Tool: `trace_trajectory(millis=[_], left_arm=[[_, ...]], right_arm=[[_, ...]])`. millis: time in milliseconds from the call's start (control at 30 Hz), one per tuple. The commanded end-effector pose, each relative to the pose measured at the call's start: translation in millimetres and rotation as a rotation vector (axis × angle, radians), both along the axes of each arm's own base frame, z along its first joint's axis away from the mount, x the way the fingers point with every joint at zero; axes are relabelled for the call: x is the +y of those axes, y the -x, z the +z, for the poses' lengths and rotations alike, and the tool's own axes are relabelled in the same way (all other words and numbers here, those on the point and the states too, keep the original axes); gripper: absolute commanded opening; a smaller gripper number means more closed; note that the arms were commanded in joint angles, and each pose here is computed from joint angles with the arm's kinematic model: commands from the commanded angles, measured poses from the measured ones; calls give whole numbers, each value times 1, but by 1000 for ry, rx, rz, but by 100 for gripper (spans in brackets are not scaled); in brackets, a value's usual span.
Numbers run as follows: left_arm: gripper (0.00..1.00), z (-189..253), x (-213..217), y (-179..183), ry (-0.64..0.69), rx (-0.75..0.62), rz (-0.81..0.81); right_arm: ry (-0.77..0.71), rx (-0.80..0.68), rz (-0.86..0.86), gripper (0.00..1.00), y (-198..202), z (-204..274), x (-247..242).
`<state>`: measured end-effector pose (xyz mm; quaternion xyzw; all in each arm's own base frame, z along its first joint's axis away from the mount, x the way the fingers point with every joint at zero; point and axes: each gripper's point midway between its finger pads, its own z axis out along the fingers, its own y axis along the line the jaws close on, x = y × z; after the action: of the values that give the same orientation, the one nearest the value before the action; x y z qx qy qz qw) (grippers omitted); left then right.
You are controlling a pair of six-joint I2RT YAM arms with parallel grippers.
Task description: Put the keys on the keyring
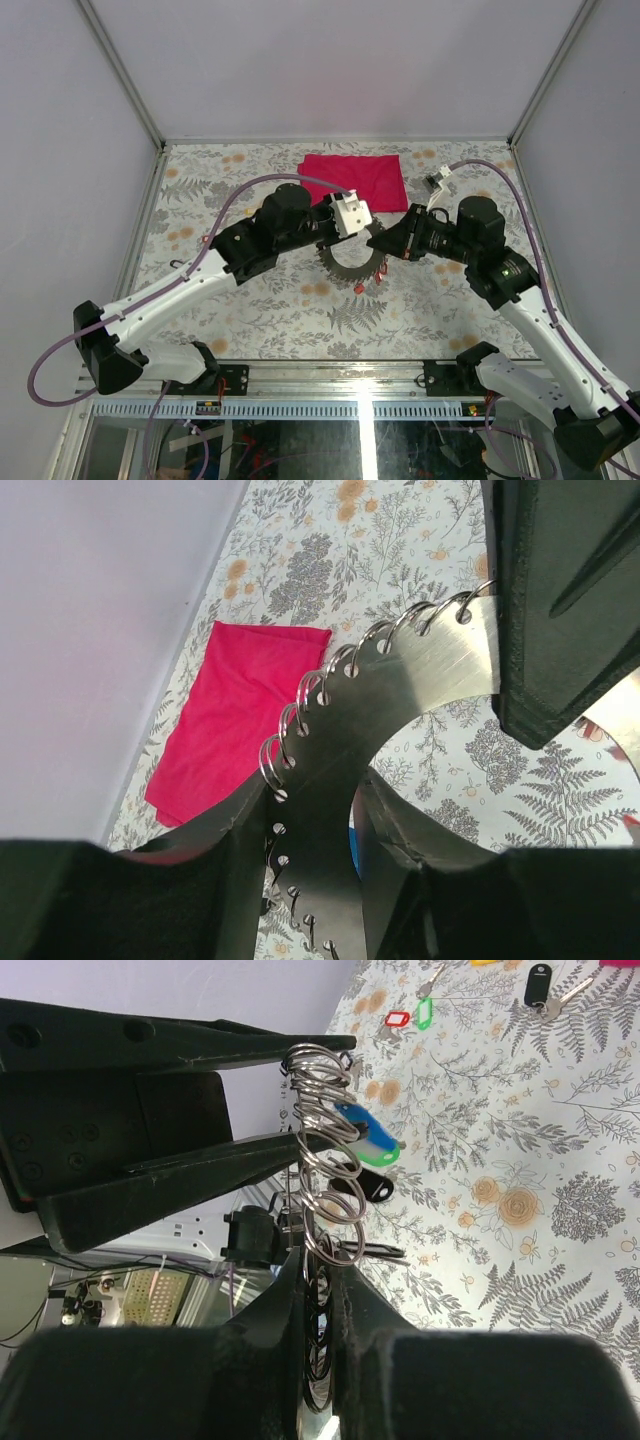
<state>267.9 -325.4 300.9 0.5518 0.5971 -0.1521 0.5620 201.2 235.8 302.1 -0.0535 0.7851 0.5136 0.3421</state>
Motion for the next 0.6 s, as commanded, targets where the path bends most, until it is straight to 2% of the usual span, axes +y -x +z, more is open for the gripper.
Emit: trace_trajectory(millis=[0,200,400,467,567], left_arm=[[15,-7,8,0,-55,5,-1],[0,-15,11,7,-78,62,-9],[0,-26,12,19,-85,146,-26],[0,-28,13,21,-81,181,-16],[0,-30,14,24,-67,240,9]], right_arm=[[-73,-132,49,10,7,47,2],[-35,-194,7,26,4,53,-6],[43,-336,-124,50,-5,64,-30],[65,-406,-182,54,-8,68,-41],[90,-515,-271,55,-9,73,-59]])
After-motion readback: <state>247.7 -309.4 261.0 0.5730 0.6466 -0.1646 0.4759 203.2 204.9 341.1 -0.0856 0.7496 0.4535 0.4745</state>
